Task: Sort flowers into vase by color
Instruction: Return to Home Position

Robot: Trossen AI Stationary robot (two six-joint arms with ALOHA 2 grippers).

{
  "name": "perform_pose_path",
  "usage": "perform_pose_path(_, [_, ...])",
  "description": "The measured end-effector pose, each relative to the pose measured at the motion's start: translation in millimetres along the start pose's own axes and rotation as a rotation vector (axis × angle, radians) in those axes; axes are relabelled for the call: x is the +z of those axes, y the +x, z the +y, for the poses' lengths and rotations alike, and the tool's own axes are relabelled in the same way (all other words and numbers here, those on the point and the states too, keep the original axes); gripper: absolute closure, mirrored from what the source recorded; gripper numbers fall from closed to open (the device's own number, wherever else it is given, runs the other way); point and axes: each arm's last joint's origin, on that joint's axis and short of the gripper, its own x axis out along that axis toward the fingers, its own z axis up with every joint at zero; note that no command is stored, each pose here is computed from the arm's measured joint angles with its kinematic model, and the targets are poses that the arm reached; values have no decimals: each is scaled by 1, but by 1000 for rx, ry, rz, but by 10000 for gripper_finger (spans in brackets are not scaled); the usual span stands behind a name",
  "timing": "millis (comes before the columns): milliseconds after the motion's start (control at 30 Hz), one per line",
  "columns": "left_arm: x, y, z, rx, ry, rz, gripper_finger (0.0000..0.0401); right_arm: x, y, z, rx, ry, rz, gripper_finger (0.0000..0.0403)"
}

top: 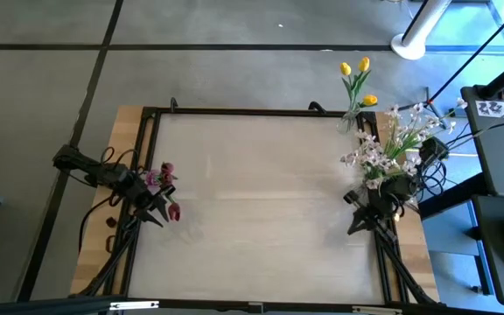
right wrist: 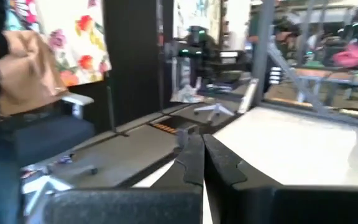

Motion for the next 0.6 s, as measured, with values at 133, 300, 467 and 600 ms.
perform_pose_path(133, [0,0,0,0,0,-1,316,-2,0,-11,-150,-110,30,400])
perform_pose_path(300, [0,0,0,0,0,0,316,-2,-1,-20,-261,-122,42,387])
perform_pose_path(467, [0,0,0,1,0,0,316,-4,-1,-20,-237,-123,52,383])
perform_pose_path(600, [0,0,0,0,0,0,316,-3,-1,-20,-238,-123,47,382])
